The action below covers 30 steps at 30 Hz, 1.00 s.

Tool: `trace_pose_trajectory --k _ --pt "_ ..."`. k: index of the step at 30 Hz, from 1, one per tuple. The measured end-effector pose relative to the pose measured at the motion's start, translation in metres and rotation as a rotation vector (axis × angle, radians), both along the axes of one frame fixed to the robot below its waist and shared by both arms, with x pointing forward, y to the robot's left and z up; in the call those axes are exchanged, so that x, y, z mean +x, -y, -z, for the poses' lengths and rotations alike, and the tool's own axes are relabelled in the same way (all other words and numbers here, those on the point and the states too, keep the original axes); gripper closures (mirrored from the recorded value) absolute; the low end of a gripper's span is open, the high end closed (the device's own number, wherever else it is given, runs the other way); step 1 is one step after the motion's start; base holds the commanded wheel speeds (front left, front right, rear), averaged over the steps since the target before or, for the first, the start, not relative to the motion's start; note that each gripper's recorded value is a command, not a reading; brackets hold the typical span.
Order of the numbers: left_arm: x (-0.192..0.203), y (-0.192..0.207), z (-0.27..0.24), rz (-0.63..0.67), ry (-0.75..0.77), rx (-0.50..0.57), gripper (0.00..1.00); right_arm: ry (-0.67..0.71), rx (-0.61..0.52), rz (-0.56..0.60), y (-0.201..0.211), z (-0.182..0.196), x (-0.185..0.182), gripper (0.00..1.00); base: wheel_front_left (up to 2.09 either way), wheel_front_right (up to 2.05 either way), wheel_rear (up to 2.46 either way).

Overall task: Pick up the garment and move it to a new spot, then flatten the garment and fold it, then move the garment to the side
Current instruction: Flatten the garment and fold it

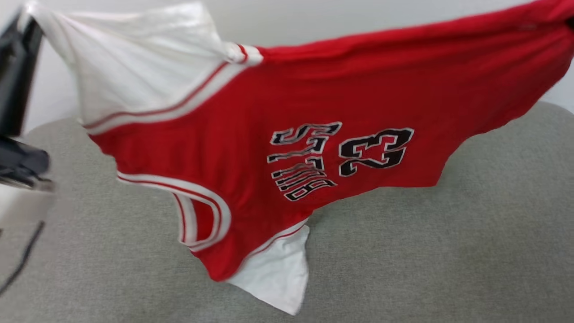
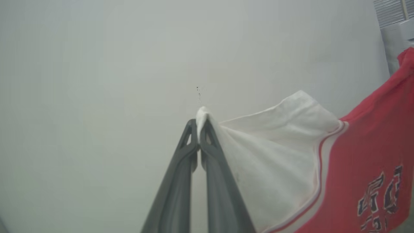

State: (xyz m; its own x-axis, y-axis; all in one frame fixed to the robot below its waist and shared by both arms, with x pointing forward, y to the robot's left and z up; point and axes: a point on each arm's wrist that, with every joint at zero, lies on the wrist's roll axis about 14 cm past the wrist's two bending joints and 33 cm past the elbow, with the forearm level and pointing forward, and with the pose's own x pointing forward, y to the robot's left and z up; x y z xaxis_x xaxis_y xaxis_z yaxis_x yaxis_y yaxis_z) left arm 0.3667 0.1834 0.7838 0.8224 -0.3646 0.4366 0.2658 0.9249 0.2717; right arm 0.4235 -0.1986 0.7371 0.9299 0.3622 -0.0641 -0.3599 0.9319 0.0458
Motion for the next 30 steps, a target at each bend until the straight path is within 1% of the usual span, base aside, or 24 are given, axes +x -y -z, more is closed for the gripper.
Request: trace_pose_trajectory --k 3,5,10,16,19,23,30 --pt "0.003 -0.003 -0.025 -0.016 0.079 0.028 1.00 0.105 -0.010 0.007 0.000 -0.023 -0.008 1.00 0.00 0.00 0.00" --pt "0.006 -0.003 -0.039 -0.021 0.128 0.037 1.00 0.126 -0.037 0.015 -0.001 -0.024 -0.007 1.00 0.00 0.00 0.00" --pt "0.019 0.000 -0.064 -0.002 0.210 0.034 1.00 0.174 -0.031 0.041 0.005 -0.030 0.000 1.00 0.00 0.00 0.00" --pt "0.054 0.001 -0.074 0.004 0.240 0.046 1.00 0.220 -0.024 0.088 0.015 -0.032 0.024 1.00 0.00 0.00 0.00" --pt "0.082 0.000 -0.071 0.001 0.220 0.071 1.00 0.244 -0.036 0.118 0.021 -0.030 0.043 1.00 0.00 0.00 0.00" --pt "0.123 -0.001 -0.069 -0.003 0.221 0.098 1.00 0.300 -0.130 0.143 0.023 -0.026 0.076 1.00 0.00 0.00 0.00" --pt "0.204 0.009 -0.065 -0.001 0.252 0.084 1.00 0.309 -0.182 0.190 0.031 0.008 0.153 1.00 0.00 0.00 0.00"
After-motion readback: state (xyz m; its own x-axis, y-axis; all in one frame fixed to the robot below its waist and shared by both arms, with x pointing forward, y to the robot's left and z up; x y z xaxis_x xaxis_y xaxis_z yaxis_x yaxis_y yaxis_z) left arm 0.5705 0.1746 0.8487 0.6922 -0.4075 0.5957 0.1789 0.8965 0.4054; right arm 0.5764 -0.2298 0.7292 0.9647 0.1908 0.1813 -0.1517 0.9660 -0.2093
